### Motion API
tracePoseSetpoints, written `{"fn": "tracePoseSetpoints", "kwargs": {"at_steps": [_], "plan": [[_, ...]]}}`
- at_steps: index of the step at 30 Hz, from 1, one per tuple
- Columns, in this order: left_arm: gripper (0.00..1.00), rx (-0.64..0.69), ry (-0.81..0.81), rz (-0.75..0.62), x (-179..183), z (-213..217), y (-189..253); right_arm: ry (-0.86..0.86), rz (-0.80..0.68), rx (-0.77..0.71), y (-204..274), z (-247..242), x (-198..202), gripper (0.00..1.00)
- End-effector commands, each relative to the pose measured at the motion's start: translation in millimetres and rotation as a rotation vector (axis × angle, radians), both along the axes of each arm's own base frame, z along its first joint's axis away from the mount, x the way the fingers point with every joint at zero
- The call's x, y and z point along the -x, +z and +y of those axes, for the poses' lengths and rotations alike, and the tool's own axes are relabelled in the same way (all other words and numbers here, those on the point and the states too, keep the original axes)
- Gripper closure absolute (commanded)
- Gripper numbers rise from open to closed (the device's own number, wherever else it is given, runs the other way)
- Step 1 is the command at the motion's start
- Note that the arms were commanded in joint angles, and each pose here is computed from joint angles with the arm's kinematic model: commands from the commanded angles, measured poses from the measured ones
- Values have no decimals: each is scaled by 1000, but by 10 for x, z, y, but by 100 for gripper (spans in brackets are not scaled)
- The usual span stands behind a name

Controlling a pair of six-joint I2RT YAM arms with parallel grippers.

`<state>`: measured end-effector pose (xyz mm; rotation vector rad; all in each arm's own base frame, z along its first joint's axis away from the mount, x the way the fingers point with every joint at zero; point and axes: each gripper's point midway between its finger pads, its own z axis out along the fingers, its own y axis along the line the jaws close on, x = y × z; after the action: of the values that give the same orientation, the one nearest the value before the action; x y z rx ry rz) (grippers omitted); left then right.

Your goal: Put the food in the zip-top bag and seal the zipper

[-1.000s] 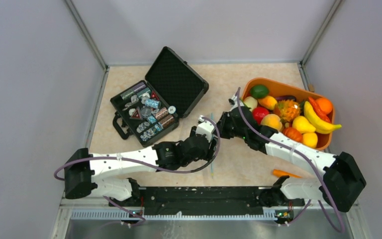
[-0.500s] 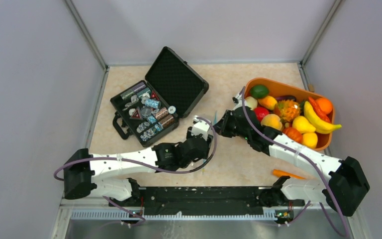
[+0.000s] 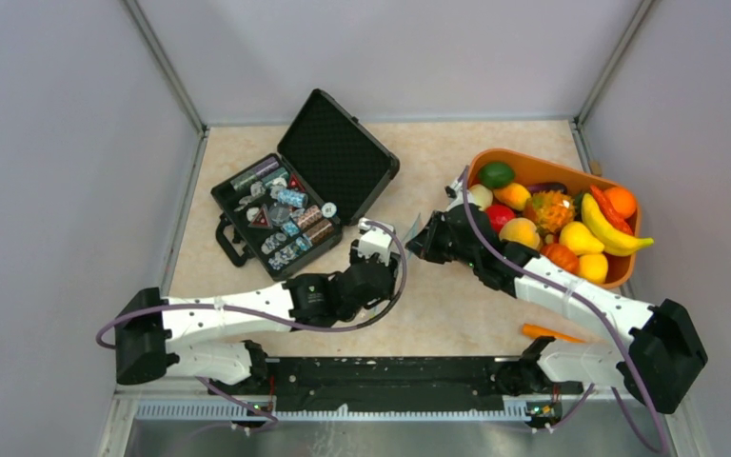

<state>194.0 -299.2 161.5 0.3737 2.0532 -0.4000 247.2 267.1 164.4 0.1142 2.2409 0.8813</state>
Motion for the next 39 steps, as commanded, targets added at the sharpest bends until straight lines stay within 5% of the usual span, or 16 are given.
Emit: {"fn": "tracePoseSetpoints", "kwargs": {"at_steps": [1, 16, 27, 39], "plan": [[44, 66, 17, -25, -56, -19, 130, 27, -56, -43, 209, 76, 6, 100], [32, 186, -101, -4, 77, -226, 258, 24, -55, -46, 213, 88, -7, 100], [46, 69, -3, 17, -46, -122, -57, 30, -66, -57, 290, 80, 12, 100], [48, -3, 17, 74, 16, -35, -328, -22, -89, -73, 452, 42, -69, 100]]}}
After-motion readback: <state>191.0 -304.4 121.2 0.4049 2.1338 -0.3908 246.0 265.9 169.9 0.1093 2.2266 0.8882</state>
